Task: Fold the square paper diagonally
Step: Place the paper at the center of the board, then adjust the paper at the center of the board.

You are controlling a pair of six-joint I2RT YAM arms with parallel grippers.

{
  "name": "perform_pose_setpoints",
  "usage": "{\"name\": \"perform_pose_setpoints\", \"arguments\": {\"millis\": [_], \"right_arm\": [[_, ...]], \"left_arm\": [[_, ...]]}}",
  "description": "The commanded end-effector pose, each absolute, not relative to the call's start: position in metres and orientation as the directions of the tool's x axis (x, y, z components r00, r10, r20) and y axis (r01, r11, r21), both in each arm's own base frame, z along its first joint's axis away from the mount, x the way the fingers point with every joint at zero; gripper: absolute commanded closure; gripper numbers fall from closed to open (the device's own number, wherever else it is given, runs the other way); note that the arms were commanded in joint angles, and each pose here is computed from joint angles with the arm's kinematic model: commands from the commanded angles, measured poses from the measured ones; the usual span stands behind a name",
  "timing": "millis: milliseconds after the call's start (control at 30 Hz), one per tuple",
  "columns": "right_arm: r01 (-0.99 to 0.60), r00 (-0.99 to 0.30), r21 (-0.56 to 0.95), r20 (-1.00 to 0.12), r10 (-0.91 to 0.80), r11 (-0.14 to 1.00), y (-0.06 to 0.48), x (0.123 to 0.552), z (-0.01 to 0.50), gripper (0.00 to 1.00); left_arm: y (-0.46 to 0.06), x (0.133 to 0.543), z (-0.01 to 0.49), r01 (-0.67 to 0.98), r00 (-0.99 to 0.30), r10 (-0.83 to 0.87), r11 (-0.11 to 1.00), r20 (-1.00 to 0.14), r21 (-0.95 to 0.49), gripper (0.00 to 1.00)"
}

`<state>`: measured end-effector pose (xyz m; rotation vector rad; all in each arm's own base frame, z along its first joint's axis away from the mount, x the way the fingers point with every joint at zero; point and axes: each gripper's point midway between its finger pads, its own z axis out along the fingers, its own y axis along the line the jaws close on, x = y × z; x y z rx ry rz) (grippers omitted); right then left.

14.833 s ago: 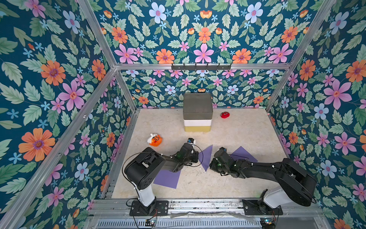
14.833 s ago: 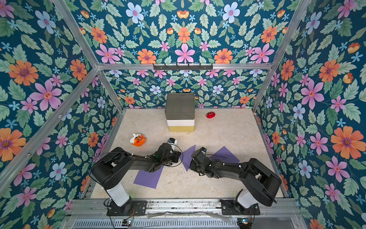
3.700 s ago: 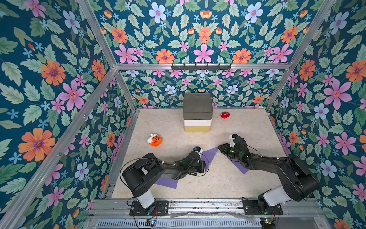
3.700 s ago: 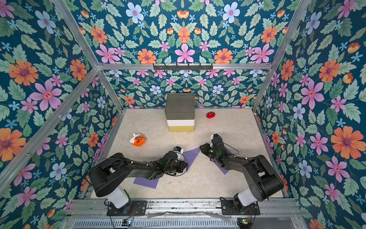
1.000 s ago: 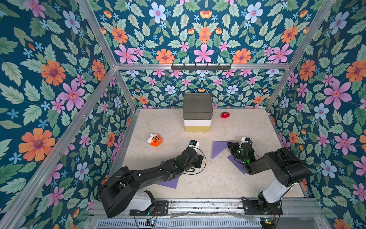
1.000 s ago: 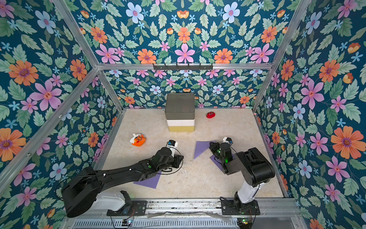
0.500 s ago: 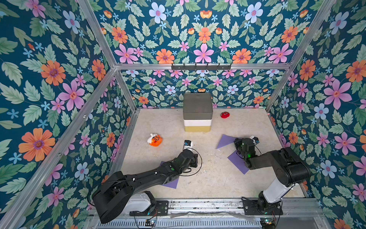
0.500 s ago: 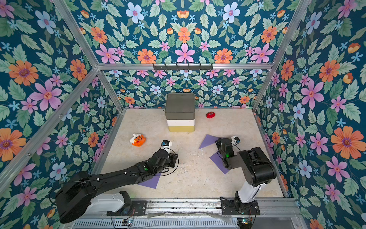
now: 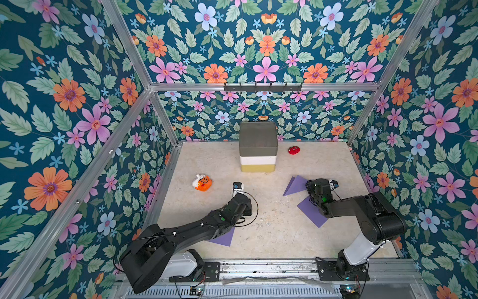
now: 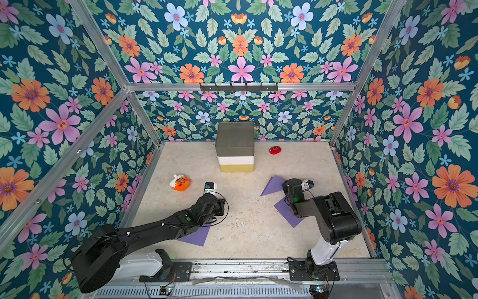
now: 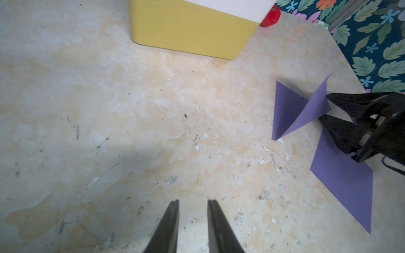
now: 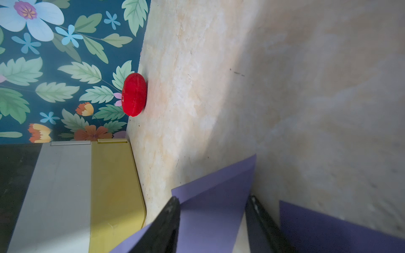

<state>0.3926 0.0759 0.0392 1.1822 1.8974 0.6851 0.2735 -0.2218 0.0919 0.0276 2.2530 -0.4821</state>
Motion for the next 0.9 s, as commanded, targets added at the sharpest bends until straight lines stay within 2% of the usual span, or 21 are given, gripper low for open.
{"name": "perform_pose_setpoints", "arguments": {"millis": [0,433,867], "right_arm": [[0.523,-0.276,0.721,-0.361,0.891,0.454,0.069,0.383,0.036,0.40],[0.584,-0.414,0.570,-0.403,0.816,0.578,0.065,0.353,0.030,0.15],[0.485,-0.551,0.494,-0.469,0.691,0.722,0.070,0.331,0.059,0.14]], "left_arm": [[-0.214,0.276,0.084,0.133,-0.696,-0.173,0.922,-0.697,-0.362,0.72],[-0.199,0.278,0.073,0.089,-0.729,-0.204,0.918,-0.653,-0.387,0.71],[-0.188,0.275,0.066,0.066,-0.741,-0.217,0.918,-0.635,-0.391,0.70]]}}
